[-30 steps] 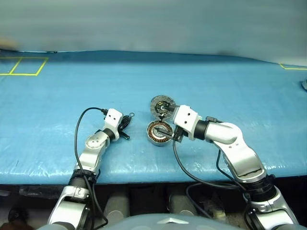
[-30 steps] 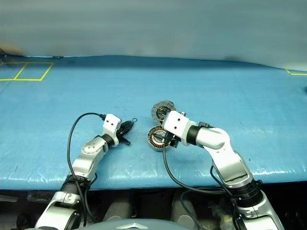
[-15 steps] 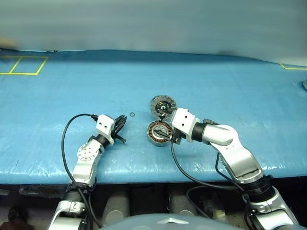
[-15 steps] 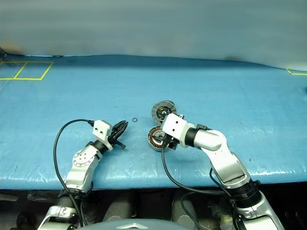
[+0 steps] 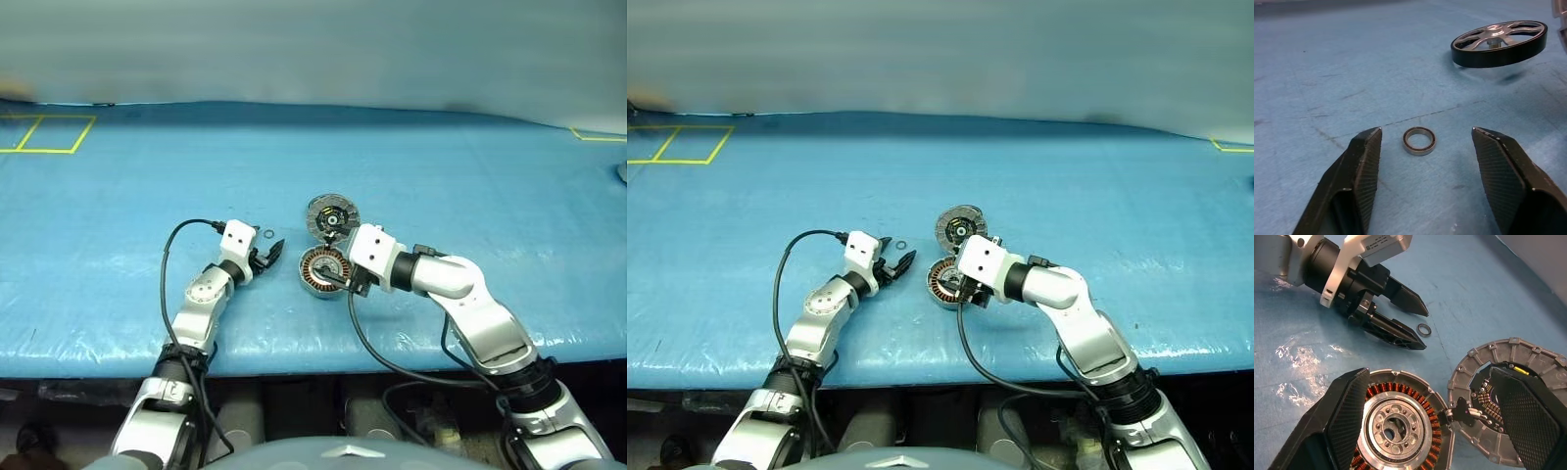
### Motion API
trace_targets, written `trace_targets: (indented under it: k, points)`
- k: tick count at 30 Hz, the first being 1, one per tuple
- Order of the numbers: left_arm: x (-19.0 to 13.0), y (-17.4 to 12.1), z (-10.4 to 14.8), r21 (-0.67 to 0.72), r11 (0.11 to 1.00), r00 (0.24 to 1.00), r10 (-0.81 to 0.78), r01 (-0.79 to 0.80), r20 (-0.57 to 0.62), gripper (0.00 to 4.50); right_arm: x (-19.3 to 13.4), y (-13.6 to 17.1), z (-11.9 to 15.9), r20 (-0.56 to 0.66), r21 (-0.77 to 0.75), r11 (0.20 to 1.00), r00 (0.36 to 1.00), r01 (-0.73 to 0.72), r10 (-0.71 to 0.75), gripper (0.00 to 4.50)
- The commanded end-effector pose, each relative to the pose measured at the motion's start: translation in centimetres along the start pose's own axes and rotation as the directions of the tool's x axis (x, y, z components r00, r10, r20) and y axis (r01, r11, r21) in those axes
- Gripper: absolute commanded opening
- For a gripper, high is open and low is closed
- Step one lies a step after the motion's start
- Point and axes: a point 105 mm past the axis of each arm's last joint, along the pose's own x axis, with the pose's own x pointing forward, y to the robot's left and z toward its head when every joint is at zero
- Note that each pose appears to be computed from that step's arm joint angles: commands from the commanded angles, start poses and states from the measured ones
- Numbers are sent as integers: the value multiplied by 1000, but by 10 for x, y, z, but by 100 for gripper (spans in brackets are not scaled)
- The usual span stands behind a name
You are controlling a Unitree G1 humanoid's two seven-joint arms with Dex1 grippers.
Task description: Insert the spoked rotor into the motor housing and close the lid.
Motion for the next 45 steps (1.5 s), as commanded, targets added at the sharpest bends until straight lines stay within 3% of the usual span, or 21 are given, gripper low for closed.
trace_targets:
  k: [1, 4, 6, 13, 22, 25, 27, 30, 35, 40, 45]
  points:
    - [6, 4, -8, -7, 1000, 997, 26, -27, -68, 327, -5, -7, 8, 22, -42, 998, 999, 40, -39, 415]
    - [11, 8, -11, -13, 998, 991, 61, -63, -119, 327, -5, -9, 8, 21, -46, 998, 999, 51, -50, 415]
    - [13, 9, -12, -21, 997, 987, 72, -76, -146, 291, -5, -9, 10, 26, -44, 998, 998, 51, -50, 415]
    - [10, 0, -24, -20, 999, 974, 32, -37, -224, 81, -4, -10, 11, 36, -47, 997, 997, 64, -62, 415]
    - [-4, 16, -11, 32, 992, 984, 129, -126, -120, 68, -3, -4, -1, -2, -27, 998, 999, 54, -54, 415]
    - [-11, 19, -2, 27, 990, 989, 143, -142, -35, 68, -3, -2, -5, -11, -16, 998, 998, 56, -56, 415]
    - [-17, 17, 17, 38, 991, 987, 124, -128, 101, 68, -4, -1, -8, -19, -12, 998, 998, 58, -58, 415]
    - [-29, 11, 36, 58, 995, 968, 59, -75, 243, 68, -8, -2, -15, -39, -15, 998, 997, 62, -63, 415]
    - [-43, -2, 54, 75, 996, 939, -77, 55, 334, 68, -29, -14, -49, -189, -66, 988, 971, 136, -146, 415]
    - [-47, -18, 75, 87, 976, 896, -218, 200, 387, 68, -45, -19, -39, -91, 63, 980, 979, 187, -181, 415]
    - [-38, -37, 73, 106, 924, 870, -382, 368, 312, 68, -53, -14, -36, -23, 177, 967, 983, 182, -181, 415]
